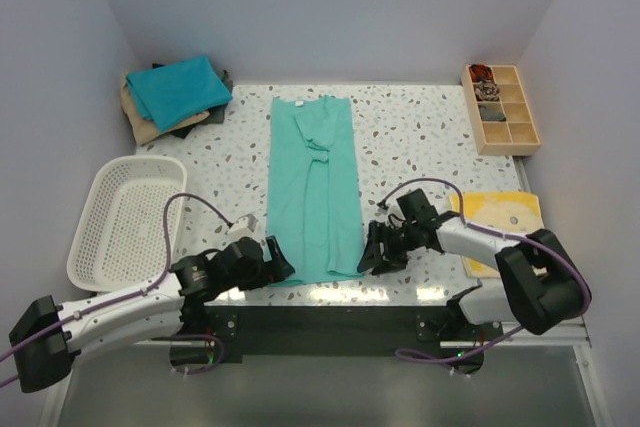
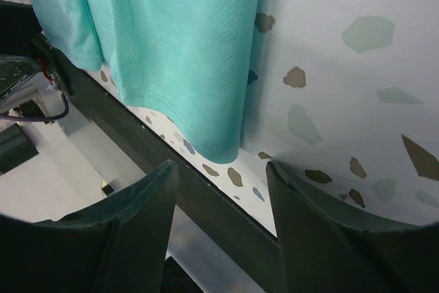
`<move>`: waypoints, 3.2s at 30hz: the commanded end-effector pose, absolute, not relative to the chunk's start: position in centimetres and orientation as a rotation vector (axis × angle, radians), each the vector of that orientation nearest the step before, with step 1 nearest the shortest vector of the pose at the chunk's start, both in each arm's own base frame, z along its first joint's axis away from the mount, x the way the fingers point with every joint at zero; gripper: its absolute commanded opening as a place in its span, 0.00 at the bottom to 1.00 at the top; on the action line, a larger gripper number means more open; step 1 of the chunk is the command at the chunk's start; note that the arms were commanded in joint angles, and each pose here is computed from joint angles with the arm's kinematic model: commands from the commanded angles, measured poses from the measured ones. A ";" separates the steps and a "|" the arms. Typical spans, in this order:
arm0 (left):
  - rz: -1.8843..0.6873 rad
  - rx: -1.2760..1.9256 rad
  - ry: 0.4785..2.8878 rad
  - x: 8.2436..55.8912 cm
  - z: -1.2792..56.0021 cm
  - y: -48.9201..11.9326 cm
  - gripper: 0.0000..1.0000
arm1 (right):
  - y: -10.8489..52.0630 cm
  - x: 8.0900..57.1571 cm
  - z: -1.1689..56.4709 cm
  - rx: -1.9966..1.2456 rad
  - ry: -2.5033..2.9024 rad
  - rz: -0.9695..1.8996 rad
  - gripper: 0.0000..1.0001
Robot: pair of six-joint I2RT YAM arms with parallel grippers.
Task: Fold and stack the t-shirts
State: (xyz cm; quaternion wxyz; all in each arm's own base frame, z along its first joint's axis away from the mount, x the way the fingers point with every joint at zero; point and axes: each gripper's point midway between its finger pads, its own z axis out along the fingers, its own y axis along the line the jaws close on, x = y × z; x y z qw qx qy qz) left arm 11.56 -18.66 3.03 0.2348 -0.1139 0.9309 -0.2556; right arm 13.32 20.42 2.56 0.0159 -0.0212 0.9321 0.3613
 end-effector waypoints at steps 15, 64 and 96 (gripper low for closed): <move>-0.476 -0.281 2.679 9.9 -0.8 -16.3 0.37 | 22.6 15.5 0.4 -0.157 2.892 1.009 0.21; -0.265 -0.170 2.207 33.8 11.4 -20.1 0.00 | 25.2 35.5 10.1 -0.387 2.579 0.681 0.00; -0.620 0.150 2.169 36.0 11.6 -24.4 0.85 | 26.7 37.2 14.1 -0.365 2.415 0.880 0.54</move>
